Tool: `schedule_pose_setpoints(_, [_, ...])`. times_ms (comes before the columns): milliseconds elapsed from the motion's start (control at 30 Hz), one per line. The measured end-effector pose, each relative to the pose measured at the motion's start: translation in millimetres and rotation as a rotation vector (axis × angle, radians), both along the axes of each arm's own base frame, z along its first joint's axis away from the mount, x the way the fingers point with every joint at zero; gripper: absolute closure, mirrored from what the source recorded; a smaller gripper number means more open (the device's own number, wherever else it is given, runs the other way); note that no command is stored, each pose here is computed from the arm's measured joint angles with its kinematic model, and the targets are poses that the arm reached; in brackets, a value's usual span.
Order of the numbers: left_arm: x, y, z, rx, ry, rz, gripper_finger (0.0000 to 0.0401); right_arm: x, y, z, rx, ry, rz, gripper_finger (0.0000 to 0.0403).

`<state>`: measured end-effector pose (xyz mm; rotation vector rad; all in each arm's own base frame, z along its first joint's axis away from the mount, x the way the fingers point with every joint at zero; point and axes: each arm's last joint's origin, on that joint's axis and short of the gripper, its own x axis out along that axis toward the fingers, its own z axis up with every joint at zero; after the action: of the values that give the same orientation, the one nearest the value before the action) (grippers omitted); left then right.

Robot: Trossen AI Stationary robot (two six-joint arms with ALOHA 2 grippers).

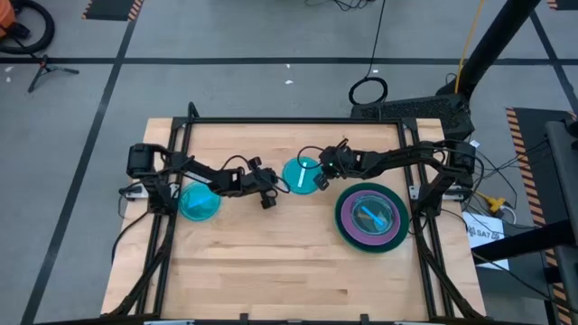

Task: Stack plastic plates
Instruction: Stack the right blue plate on top of the other blue plate

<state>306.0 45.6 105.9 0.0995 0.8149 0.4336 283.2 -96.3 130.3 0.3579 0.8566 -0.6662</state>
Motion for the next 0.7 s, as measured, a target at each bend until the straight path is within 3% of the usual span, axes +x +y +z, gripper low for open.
schedule_pose_setpoints(167, [1,5,-8,0.015,0.025,-0.033,0.04,-5,-1,-3,0.007,0.048,-0.041,0.0401])
schedule_pose_setpoints(700, [6,9,-12,-0.01,-0.035,0.0,0.04,5,-4,-21,0.077,0.008,0.014,0.0402])
